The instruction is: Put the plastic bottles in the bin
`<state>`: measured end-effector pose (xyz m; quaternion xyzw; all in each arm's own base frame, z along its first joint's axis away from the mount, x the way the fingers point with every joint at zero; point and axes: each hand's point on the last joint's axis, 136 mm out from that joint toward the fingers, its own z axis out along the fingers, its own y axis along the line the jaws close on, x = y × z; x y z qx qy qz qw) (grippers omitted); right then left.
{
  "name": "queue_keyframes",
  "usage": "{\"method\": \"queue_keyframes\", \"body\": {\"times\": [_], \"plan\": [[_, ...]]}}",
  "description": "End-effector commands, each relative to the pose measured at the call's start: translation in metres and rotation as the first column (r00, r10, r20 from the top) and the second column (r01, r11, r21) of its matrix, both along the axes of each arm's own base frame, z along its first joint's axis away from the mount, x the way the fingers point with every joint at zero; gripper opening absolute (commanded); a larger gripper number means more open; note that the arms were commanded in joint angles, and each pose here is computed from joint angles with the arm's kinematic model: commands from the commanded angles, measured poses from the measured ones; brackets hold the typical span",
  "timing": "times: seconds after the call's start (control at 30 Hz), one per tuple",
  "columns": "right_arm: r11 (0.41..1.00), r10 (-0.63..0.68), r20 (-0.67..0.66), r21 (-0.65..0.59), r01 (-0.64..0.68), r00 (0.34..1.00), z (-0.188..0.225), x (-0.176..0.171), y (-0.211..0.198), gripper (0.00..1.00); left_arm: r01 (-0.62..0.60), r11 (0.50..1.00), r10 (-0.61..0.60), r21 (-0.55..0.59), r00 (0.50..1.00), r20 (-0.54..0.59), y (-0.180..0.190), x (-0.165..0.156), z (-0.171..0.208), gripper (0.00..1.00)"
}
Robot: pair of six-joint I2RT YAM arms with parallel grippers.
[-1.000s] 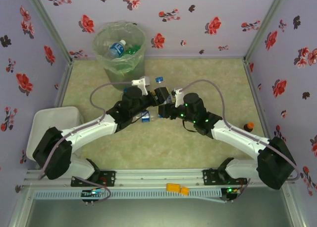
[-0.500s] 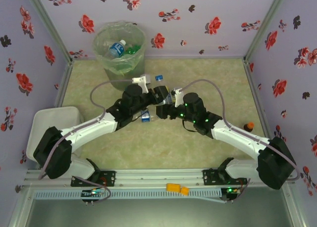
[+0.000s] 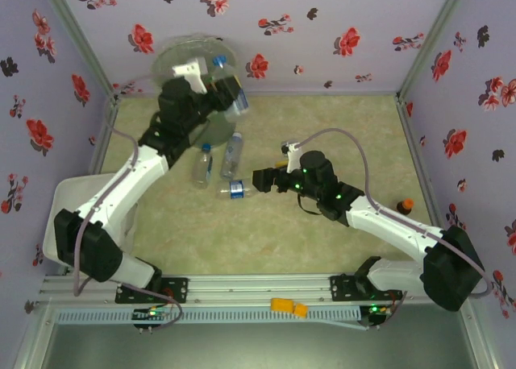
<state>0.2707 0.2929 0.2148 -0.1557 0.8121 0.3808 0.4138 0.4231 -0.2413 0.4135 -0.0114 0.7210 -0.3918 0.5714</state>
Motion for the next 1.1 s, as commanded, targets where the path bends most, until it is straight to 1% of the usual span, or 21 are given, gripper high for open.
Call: {"method": "queue_keyframes", "body": {"times": [0.0, 0.07, 0.17, 0.33, 0.43, 0.57, 0.67, 0.7, 0.73, 0.77, 0.8, 0.83, 0.87, 0.97, 1.07], "plan": [[0.999, -0.048, -0.014, -0.021, 0.048, 0.999, -0.002, 0.002, -0.007, 1.00, -0.018, 0.991, 0.012, 0.130, 0.999, 0.051, 0.023, 0.019, 0.025, 0.28], [0.998, -0.060, -0.020, -0.032, 0.059, 0.998, -0.005, 0.003, -0.009, 1.00, -0.039, 0.990, 0.034, 0.132, 0.998, 0.044, 0.040, 0.036, 0.035, 0.28], [0.997, -0.063, -0.027, -0.044, 0.062, 0.998, -0.008, 0.002, -0.011, 1.00, -0.050, 0.994, 0.048, 0.097, 0.998, 0.027, 0.061, 0.059, 0.048, 0.28], [0.995, -0.077, -0.031, -0.060, 0.075, 0.997, -0.009, 0.001, -0.015, 1.00, -0.094, 0.992, 0.099, 0.082, 0.993, -0.058, 0.092, 0.098, 0.035, 0.28], [0.994, -0.088, -0.034, -0.071, 0.085, 0.996, -0.012, 0.001, -0.018, 1.00, -0.079, 0.996, 0.083, 0.038, 0.990, -0.113, 0.091, 0.116, 0.016, 0.28], [0.992, -0.098, -0.042, -0.080, 0.095, 0.994, -0.011, 0.001, -0.020, 1.00, -0.032, 0.999, 0.025, -0.038, 0.985, -0.169, 0.078, 0.138, -0.005, 0.29], [0.991, -0.105, -0.051, -0.087, 0.100, 0.993, -0.012, 0.000, -0.022, 1.00, -0.014, 0.998, -0.001, -0.064, 0.976, -0.220, 0.069, 0.152, -0.024, 0.30], [0.991, -0.108, -0.056, -0.089, 0.103, 0.993, -0.014, -0.001, -0.024, 1.00, -0.012, 0.998, -0.004, -0.069, 0.972, -0.234, 0.068, 0.155, -0.029, 0.35], [0.991, -0.110, -0.056, -0.088, 0.105, 0.992, -0.013, -0.001, -0.024, 1.00, -0.010, 0.997, -0.008, -0.071, 0.971, -0.240, 0.067, 0.157, -0.031, 0.48], [0.990, -0.112, -0.060, -0.087, 0.107, 0.992, -0.014, -0.002, -0.025, 1.00, -0.008, 0.998, -0.010, -0.069, 0.968, -0.252, 0.067, 0.159, -0.035, 0.68], [0.990, -0.114, -0.060, -0.084, 0.109, 0.992, -0.014, -0.003, -0.026, 1.00, 0.004, 0.998, -0.021, -0.067, 0.966, -0.259, 0.064, 0.159, -0.036, 0.80], [0.990, -0.114, -0.058, -0.084, 0.109, 0.992, -0.013, -0.003, -0.026, 0.99, 0.020, 0.998, -0.035, -0.060, 0.965, -0.261, 0.063, 0.157, -0.035, 0.97], [0.990, -0.116, -0.058, -0.084, 0.111, 0.992, -0.013, -0.003, -0.027, 1.00, 0.026, 0.998, -0.039, -0.050, 0.964, -0.262, 0.062, 0.155, -0.032, 1.00], [0.990, -0.117, -0.053, -0.086, 0.112, 0.992, -0.013, -0.003, -0.027, 1.00, 0.034, 0.999, -0.034, -0.005, 0.973, -0.230, 0.065, 0.143, -0.017, 1.00], [0.991, -0.110, -0.054, -0.089, 0.105, 0.992, -0.013, -0.001, -0.024, 0.99, 0.019, 0.999, -0.012, 0.038, 0.983, -0.184, 0.072, 0.123, 0.003, 1.00]]}}
